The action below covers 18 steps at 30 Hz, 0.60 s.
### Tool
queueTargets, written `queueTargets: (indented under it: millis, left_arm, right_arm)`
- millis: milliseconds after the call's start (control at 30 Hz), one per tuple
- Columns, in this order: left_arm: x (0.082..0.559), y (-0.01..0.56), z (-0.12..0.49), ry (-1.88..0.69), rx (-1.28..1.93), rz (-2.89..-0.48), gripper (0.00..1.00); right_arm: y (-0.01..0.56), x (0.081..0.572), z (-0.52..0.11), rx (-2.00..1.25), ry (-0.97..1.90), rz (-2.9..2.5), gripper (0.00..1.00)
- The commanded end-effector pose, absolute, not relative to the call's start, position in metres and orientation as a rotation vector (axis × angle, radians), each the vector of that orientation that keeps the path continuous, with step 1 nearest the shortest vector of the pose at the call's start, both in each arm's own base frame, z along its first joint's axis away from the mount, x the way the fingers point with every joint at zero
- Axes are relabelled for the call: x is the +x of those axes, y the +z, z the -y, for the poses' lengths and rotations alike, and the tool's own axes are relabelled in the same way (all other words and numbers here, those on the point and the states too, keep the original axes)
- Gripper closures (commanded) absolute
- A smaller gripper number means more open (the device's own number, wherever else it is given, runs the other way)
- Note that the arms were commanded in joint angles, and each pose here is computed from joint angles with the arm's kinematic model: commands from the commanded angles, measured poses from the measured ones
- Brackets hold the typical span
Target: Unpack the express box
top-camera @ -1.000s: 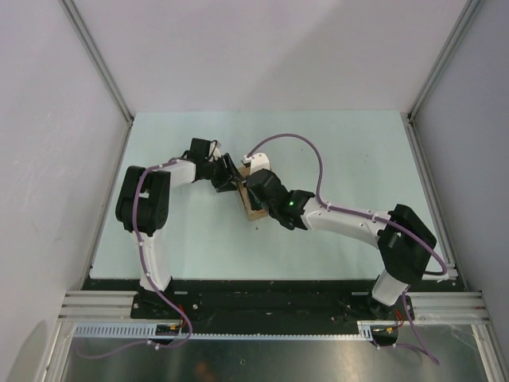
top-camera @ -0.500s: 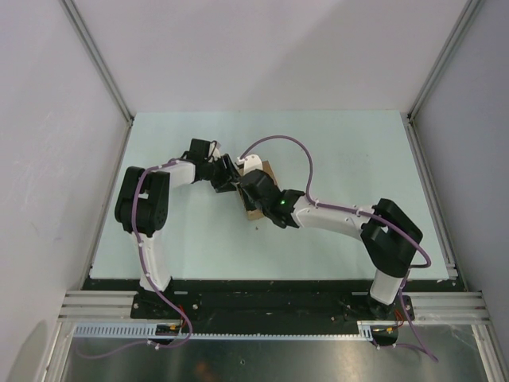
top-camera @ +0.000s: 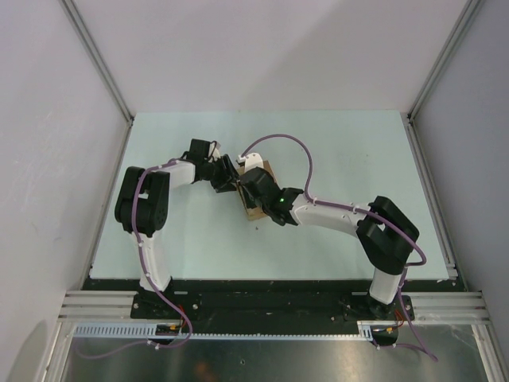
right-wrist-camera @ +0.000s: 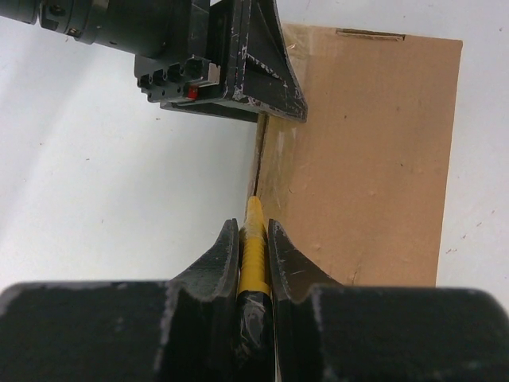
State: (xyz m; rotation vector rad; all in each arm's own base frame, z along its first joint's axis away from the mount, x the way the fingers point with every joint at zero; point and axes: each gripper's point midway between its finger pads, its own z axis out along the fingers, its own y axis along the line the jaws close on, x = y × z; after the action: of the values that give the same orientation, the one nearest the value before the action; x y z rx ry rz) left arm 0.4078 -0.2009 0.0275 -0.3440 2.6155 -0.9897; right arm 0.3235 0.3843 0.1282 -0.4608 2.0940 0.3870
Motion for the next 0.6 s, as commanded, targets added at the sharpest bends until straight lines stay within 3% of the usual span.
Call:
queueTargets:
  millis: [0,567]
  left_arm:
    - [0.373,-0.02,0.176,-0.783,-0.4,-2.796,0.45]
    - [0.373,-0.024,0.174,-0.762,-0.401,-2.805,0.49]
  right_arm:
    - [0.148,0.336,-0.395,-0.429,0.414,-2.033,1.0]
    - [0.125,0.323,-0.394,-0.476,0.377,-2.102,1.0]
